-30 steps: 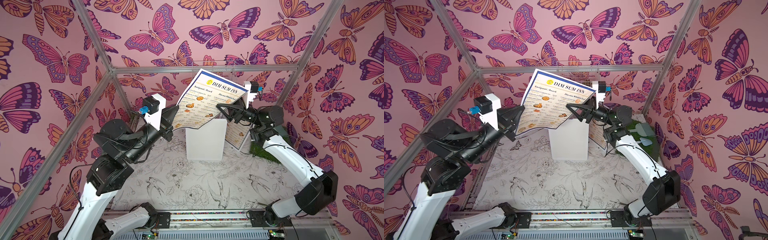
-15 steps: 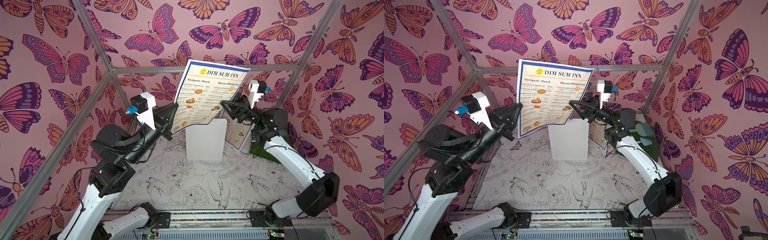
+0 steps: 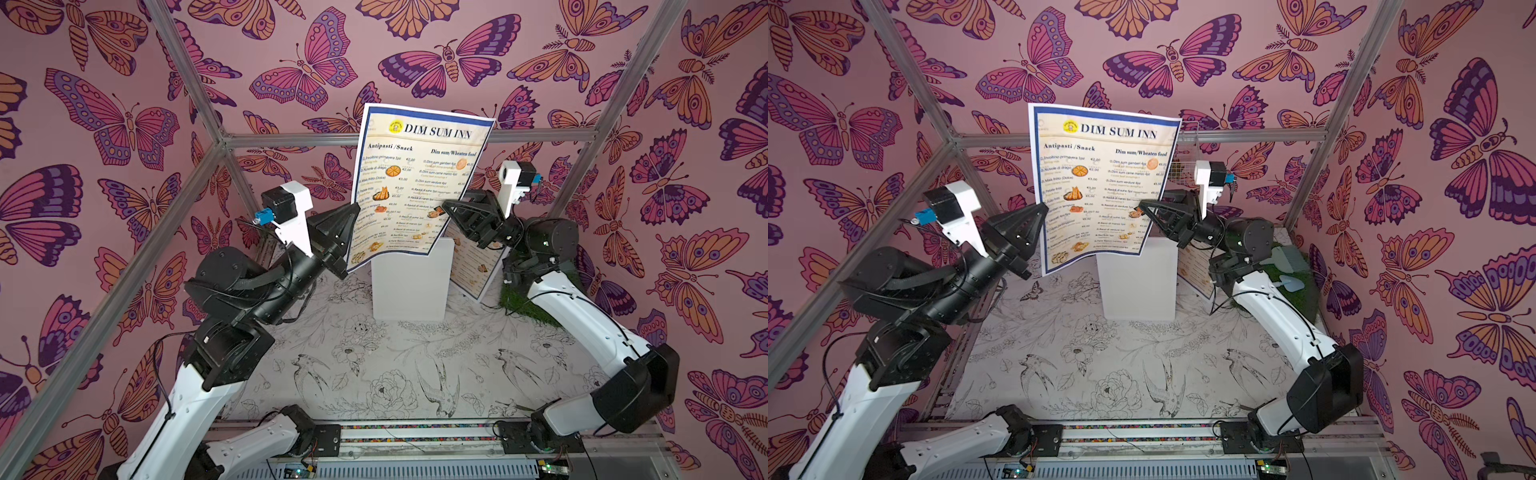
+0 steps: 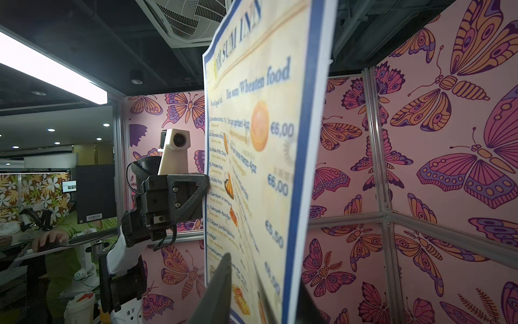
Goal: Insert the menus into the narrow rack
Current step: Pick up the menu from the center of the board.
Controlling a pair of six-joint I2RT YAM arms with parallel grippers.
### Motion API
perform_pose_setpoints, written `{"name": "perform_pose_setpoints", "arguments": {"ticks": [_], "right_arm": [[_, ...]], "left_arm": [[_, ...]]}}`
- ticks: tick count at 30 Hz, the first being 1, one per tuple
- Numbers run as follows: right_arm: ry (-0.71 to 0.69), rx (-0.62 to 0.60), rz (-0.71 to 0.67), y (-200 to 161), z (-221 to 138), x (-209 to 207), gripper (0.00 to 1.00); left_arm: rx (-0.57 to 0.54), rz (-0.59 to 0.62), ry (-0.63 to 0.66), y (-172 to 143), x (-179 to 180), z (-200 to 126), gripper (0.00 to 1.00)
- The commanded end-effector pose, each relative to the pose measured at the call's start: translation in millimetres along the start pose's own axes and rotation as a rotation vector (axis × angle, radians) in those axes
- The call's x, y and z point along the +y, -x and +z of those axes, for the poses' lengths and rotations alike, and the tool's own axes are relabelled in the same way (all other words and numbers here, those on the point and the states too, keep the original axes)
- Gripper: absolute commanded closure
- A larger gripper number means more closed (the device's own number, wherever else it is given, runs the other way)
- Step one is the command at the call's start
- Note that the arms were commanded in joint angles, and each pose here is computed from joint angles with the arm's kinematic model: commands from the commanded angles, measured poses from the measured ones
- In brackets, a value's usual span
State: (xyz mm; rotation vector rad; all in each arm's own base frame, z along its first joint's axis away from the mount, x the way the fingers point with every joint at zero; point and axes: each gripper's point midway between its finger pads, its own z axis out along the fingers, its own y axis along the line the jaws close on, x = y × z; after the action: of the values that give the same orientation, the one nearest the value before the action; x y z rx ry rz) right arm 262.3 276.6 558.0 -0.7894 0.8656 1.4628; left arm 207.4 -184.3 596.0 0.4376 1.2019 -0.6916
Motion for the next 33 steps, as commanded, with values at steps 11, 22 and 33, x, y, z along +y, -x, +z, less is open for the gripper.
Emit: {"name": "perform_pose_setpoints", "arguments": {"ticks": [11,22,33], "right_arm": [[-0.001,0.001,-0.097,17,0,24,0.98],[-0.188,0.187,-0.123,1,-14,21,1.00],[-0.439,0.292,0.000,-8,-29,-13,1.00]], "left_arm": [[-0.001,-0.008,0.021,-2,4,1,0.99],[0.111,-0.060,-0.111,-34,-12,15,0.61],[0.212,-0.243,-0.327,-62,8,49,0.62]]}}
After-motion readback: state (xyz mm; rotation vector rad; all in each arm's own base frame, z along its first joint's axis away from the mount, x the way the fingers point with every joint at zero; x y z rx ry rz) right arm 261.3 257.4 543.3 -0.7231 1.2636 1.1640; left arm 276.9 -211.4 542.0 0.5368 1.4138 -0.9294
